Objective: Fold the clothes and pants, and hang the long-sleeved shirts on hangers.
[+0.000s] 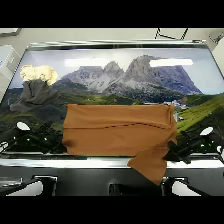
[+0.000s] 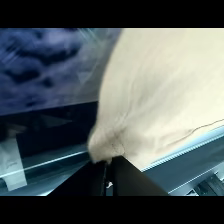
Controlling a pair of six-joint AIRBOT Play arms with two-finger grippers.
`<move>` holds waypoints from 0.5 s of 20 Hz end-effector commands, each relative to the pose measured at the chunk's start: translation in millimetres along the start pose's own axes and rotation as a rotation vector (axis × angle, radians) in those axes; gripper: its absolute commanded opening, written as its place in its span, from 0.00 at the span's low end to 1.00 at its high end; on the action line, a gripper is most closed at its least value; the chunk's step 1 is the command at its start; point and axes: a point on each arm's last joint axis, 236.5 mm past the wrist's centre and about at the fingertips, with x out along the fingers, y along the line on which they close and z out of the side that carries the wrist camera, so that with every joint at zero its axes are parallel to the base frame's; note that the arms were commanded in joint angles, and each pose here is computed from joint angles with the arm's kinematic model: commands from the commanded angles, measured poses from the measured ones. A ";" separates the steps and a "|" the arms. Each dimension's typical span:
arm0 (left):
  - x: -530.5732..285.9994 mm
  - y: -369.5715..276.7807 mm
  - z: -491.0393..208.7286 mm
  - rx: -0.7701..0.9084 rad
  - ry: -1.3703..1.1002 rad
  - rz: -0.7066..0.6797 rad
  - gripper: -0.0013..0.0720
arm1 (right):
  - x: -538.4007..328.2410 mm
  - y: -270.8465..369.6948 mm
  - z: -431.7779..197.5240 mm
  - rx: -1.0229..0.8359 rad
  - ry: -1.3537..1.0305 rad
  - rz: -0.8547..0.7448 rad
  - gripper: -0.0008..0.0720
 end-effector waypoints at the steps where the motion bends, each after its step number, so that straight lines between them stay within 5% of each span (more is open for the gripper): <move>1: -4.6 -3.3 1.7 0.010 -0.004 -0.005 0.04 | -3.4 5.3 -5.7 -0.035 0.023 0.018 0.07; 10: -95.6 -59.9 94.2 0.114 -0.243 -0.021 0.04 | -139.0 109.6 104.8 -0.227 -0.413 0.032 0.06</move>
